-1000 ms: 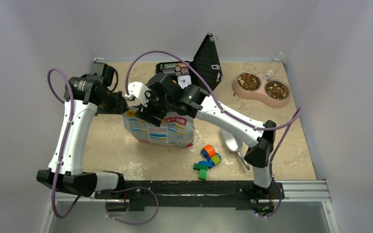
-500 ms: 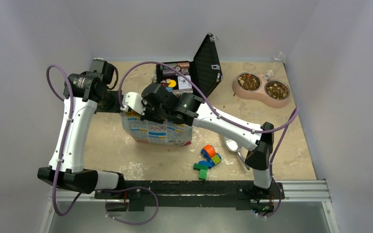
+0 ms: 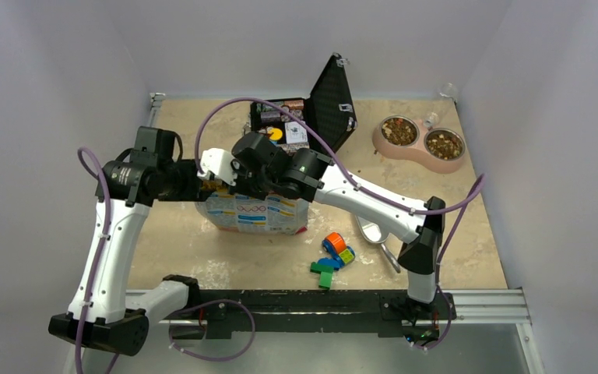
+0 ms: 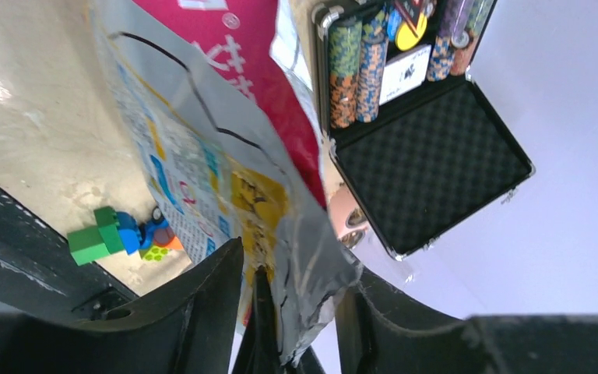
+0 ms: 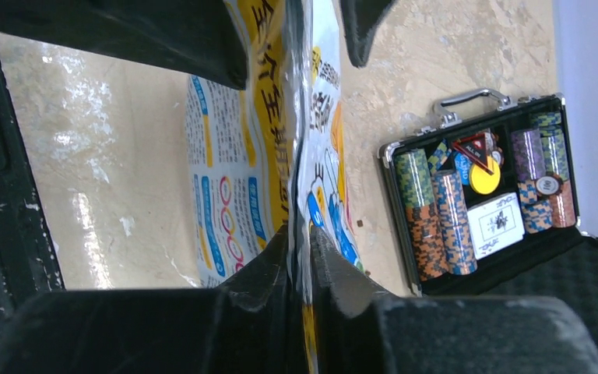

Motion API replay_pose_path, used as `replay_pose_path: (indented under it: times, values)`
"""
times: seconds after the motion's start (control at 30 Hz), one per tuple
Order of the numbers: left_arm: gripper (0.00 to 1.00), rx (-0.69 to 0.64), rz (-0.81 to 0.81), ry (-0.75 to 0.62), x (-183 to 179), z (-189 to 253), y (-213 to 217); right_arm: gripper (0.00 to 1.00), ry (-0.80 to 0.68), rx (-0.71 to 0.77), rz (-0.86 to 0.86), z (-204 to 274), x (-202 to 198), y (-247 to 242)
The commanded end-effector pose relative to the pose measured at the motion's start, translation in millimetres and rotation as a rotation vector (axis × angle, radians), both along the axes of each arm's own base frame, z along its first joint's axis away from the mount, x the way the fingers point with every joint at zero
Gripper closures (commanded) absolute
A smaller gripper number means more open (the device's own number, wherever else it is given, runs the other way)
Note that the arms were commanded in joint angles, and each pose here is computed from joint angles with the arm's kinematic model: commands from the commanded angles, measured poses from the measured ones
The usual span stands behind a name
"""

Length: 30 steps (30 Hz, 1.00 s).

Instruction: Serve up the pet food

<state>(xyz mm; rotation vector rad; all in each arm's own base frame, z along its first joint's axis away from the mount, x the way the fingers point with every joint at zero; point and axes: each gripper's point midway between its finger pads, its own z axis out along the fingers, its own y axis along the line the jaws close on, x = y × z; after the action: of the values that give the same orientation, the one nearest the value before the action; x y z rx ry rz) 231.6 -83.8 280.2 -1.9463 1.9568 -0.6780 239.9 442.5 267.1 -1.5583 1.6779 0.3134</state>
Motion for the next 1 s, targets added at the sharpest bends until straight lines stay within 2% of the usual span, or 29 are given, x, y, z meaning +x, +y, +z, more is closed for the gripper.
replay_pose_path:
  times: [0.0,0.1,0.17,0.23,0.27,0.37,0.5,0.57,0.87,0.9,0.93,0.97]
  values:
    - [0.55,-0.123,-0.041,-0.077,24.3,14.6,-23.3,0.83,-0.068,0.019,-0.049,27.3,8.3,-24.1]
    - [0.65,-0.115,-0.031,-0.079,30.8,16.1,-22.2,0.81,-0.076,0.027,-0.059,31.9,9.8,-25.5]
    - [0.79,-0.108,-0.020,-0.085,34.0,15.2,-20.6,0.83,-0.083,0.015,-0.059,31.3,10.3,-27.7]
    - [0.93,-0.091,-0.003,-0.092,33.5,15.7,-16.2,0.89,-0.103,-0.008,-0.090,28.4,16.1,-35.8]
    - [1.00,-0.078,0.017,-0.093,32.6,15.2,-11.9,0.97,-0.111,-0.023,-0.106,26.7,18.6,-41.5]
    - [1.00,-0.062,0.081,-0.087,26.7,15.3,-1.1,1.00,-0.106,-0.068,-0.168,20.0,22.7,-66.2]
    - [1.00,-0.050,0.104,-0.048,24.7,16.5,5.6,1.00,-0.113,-0.013,-0.258,20.7,24.3,-100.5]
    - [1.00,-0.035,0.096,-0.033,24.8,18.1,6.3,1.00,-0.106,-0.034,-0.313,10.5,31.3,-113.5]
    - [1.00,-0.026,0.083,-0.018,25.7,16.2,6.0,1.00,-0.133,-0.085,-0.420,7.4,52.2,-131.8]
    - [1.00,-0.025,0.083,-0.016,25.4,15.2,6.0,0.95,-0.144,-0.105,-0.429,4.0,54.2,-137.2]
    - [1.00,-0.027,0.080,-0.012,25.4,14.1,5.6,0.95,-0.146,-0.115,-0.432,1.2,55.0,-141.6]
    - [1.00,-0.029,0.078,-0.010,24.9,13.6,5.1,0.97,-0.143,-0.115,-0.434,0.7,54.9,-145.3]
